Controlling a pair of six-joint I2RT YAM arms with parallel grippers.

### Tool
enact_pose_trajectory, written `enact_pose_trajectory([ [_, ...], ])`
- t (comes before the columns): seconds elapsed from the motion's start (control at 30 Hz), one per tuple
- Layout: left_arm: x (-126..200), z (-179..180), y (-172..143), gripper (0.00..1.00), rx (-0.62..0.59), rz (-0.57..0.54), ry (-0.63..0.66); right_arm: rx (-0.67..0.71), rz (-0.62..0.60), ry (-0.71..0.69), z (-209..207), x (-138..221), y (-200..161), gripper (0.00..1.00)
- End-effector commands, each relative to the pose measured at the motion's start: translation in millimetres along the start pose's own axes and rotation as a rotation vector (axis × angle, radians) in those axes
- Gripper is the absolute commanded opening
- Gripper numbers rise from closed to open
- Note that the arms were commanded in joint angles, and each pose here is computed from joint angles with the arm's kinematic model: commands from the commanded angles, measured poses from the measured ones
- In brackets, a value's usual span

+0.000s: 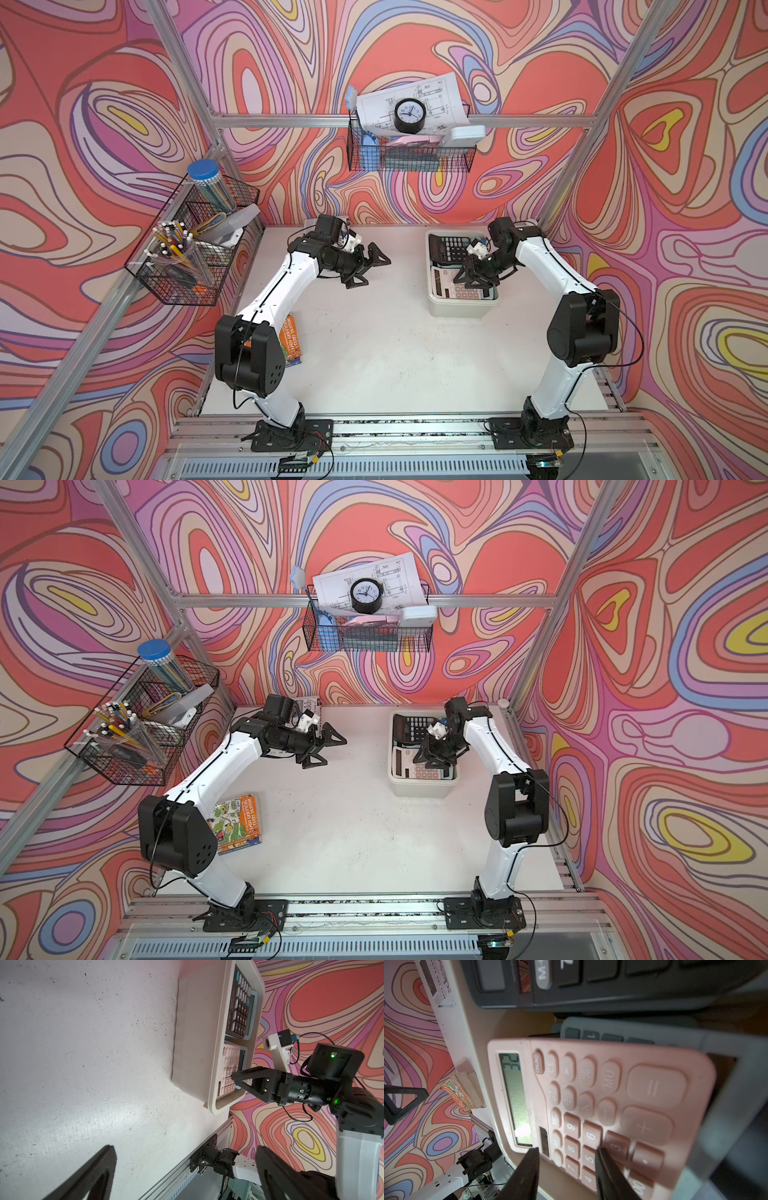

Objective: Put the calculator in the storage box
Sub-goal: Adjust the calculator in the storage box, then reset both arms

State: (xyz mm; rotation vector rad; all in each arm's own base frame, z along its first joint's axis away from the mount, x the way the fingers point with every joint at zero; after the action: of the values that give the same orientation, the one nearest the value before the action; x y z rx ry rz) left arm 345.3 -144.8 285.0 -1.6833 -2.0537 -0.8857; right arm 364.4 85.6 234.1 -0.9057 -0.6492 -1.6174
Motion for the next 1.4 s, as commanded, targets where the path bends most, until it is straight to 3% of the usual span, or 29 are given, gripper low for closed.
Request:
enact_pose_trajectory([
  [0.0,12,-16,-3,0.99,-0.058,-0.035,0.005,0.028,-0.03,0.013,14,11,2,0.46],
  [0.3,16,-58,-20,0.99,-0.209,-0.044,0.08,0.081,-0.146,0.162,46,53,-11,0.49],
  [0.47,24,-78,-35,0.98,-0.282,-0.079,0.13,0.111,-0.202,0.217,59,74,-25,0.57],
  [0.6,33,-96,-53,0.98,-0.367,-0.113,0.168,0.153,-0.27,0.238,67,95,-38,0.71],
  [0.7,39,-101,-67,0.98,-0.419,-0.132,0.193,0.184,-0.321,0.241,69,109,-51,0.98],
  [1.0,48,-90,-109,0.98,-0.558,-0.199,0.259,0.265,-0.558,0.197,42,120,-96,0.98],
  [1.37,38,-14,-176,0.98,-0.68,-0.327,0.222,0.39,-0.786,0.241,-16,81,-148,0.98],
])
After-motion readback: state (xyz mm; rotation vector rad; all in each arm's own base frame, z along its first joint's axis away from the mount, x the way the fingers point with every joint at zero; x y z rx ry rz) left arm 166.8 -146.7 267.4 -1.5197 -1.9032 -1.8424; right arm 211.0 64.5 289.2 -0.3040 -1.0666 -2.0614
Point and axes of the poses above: each gripper's point midway between its finger pads, its own x axis back along the fingers, its own z axis along the line the jaws close on, y = z × x, the point moved 9 cm from there along x, back along the fingers, and after that the axes turned 11 degrees about -x, right-handed, at the moved point
